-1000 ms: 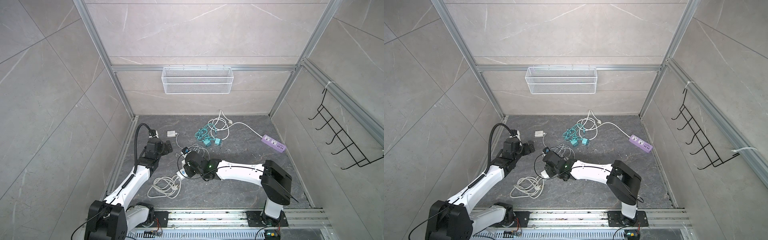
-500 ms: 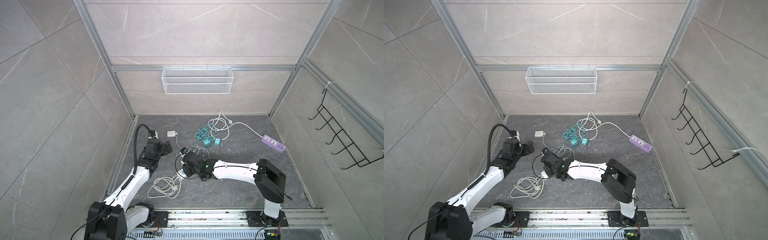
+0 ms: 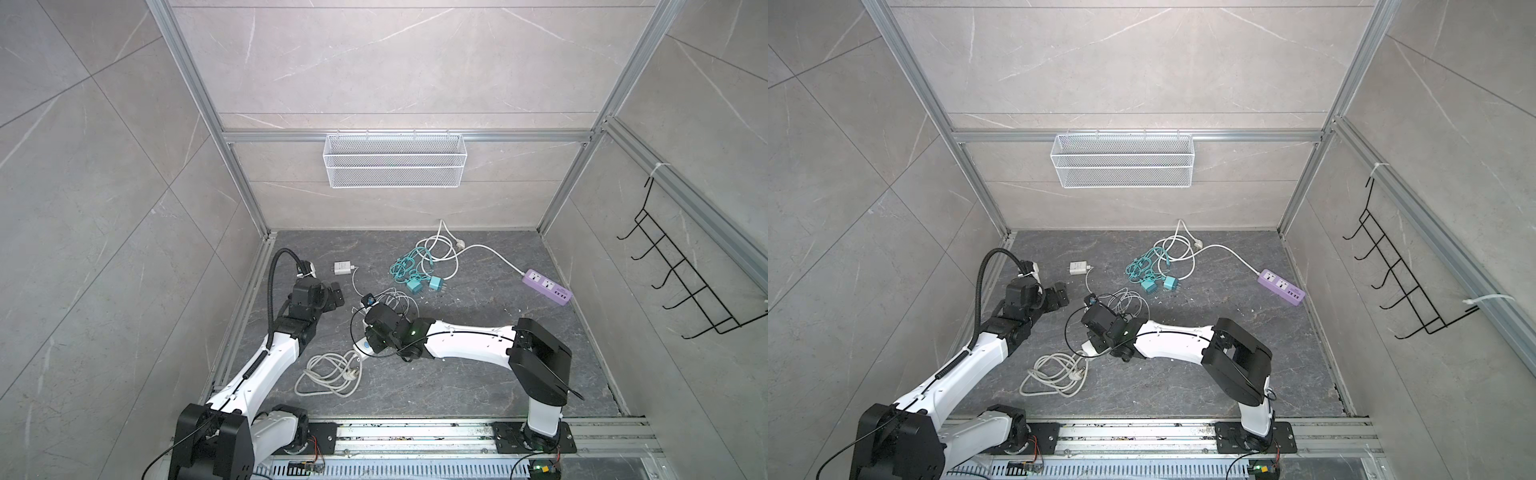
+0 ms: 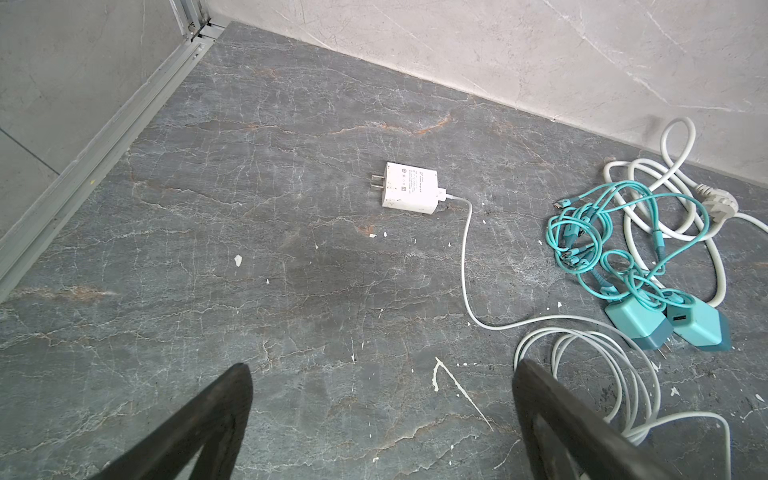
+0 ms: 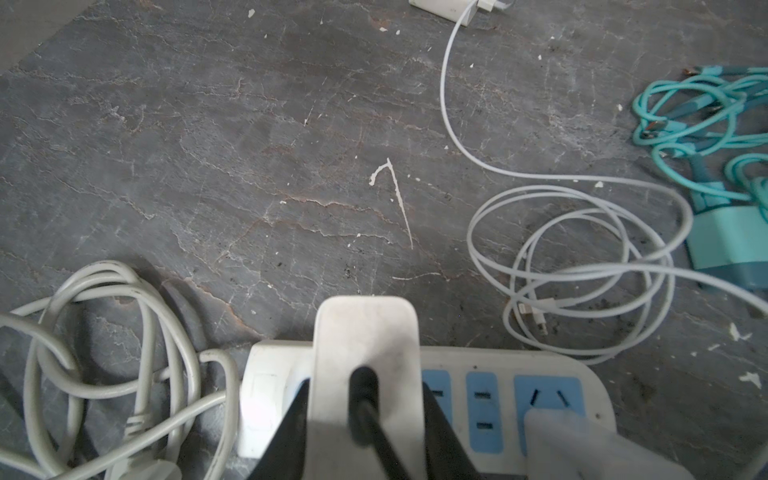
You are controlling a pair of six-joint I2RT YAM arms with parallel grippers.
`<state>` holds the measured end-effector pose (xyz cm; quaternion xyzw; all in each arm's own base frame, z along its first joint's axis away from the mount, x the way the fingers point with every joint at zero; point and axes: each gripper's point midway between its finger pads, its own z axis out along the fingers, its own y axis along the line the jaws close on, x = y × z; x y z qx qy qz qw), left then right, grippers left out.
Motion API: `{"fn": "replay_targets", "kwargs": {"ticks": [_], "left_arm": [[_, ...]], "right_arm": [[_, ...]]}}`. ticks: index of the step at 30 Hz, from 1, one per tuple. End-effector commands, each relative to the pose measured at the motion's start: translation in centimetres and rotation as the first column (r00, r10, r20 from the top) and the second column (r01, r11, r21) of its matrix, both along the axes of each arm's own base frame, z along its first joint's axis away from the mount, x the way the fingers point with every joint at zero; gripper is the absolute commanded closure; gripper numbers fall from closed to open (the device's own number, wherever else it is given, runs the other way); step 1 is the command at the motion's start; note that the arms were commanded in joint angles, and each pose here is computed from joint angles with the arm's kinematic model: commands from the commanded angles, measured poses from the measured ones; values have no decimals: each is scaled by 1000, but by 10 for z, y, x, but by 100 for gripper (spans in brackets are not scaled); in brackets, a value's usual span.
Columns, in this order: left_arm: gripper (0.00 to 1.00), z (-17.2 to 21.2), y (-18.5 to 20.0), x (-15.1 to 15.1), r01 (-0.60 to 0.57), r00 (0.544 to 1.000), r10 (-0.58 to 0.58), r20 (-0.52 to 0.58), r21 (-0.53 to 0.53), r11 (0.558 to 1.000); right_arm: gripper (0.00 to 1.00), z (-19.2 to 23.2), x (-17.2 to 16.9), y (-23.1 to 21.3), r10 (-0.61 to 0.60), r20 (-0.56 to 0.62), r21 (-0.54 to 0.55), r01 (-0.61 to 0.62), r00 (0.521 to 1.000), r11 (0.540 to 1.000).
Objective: Insert the plug
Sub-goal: 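Lower the charger onto the strip socket while the left moves toward the vivo charger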
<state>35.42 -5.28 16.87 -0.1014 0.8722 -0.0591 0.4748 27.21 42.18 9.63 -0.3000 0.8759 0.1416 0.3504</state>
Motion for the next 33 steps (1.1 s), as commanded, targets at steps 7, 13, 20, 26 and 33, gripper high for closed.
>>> {"fn": "replay_targets", "kwargs": {"ticks": [7,13,20,26,33], "left_arm": [[0,13,0,4,-4,999,5,52,-23,1000],[0,13,-1,5,-3,999,5,53,-32,999],[0,12,-1,4,-5,999,7,51,-36,999],[0,13,-2,4,-2,999,4,52,-43,999],[0,14,0,2,-9,998,12,56,-45,999]], "right_arm": [[94,2,1,0,-28,17,22,28,999,999],[94,-1,-1,-6,-36,15,15,36,999,999],[94,-3,-5,-13,-48,1,22,48,999,999],[94,-1,-6,-16,-49,4,21,49,999,999],[94,-9,-6,-12,-45,-5,10,45,999,999]]}}
